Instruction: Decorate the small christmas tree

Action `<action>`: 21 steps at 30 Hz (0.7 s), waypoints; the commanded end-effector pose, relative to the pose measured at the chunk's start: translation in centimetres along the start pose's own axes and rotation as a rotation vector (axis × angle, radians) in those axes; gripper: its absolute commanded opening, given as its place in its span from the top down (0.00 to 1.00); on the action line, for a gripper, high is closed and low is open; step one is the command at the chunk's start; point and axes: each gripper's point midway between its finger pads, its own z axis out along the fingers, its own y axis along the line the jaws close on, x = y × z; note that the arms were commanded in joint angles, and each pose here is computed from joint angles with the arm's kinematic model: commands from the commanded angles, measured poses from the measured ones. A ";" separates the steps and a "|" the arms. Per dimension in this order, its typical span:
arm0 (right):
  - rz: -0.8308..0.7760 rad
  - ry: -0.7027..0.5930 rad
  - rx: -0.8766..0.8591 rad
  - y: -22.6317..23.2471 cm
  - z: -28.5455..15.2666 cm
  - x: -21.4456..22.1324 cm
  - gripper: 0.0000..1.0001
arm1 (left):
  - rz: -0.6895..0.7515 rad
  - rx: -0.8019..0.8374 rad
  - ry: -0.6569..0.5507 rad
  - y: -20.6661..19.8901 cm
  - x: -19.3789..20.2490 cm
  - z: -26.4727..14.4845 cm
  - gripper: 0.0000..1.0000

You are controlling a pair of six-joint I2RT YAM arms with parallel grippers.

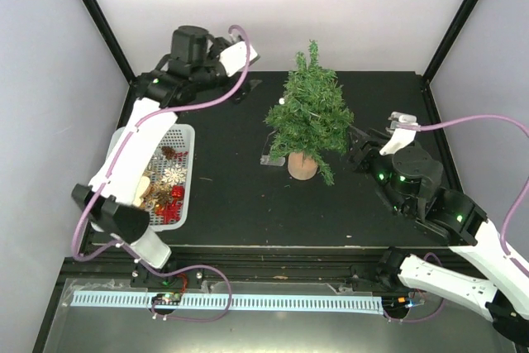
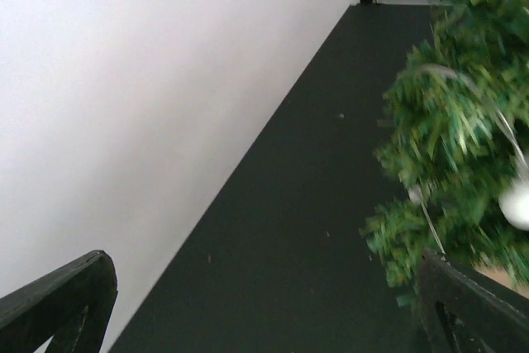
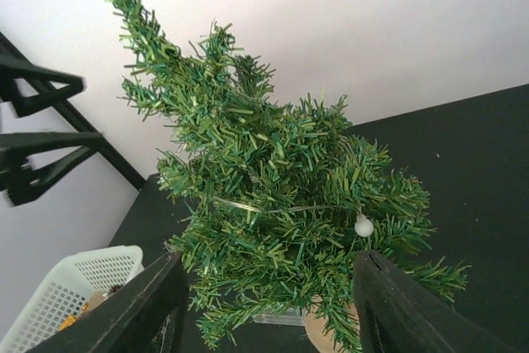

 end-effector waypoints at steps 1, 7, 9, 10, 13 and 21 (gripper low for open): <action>-0.013 0.003 0.015 -0.2 0.1 0.0 0.45 | -0.058 -0.021 0.003 -0.7 0.9 -5.5 0.01; -0.122 0.083 0.032 0.0 0.8 1.4 0.48 | -0.137 -0.143 0.098 0.0 7.1 -11.7 0.01; -0.158 0.097 0.061 -0.2 1.0 1.4 0.48 | -0.163 -0.178 0.168 0.0 10.0 -13.2 0.02; -0.171 0.103 0.067 -0.2 1.1 1.4 0.48 | -0.175 -0.186 0.206 -0.2 11.5 -13.9 0.03; -0.201 0.139 0.060 0.1 1.6 2.4 0.49 | -0.207 -0.228 0.328 -0.6 16.6 -15.5 0.05; -0.233 0.264 0.045 0.2 3.7 7.2 0.49 | -0.381 -0.201 0.608 -1.0 29.5 -16.0 0.32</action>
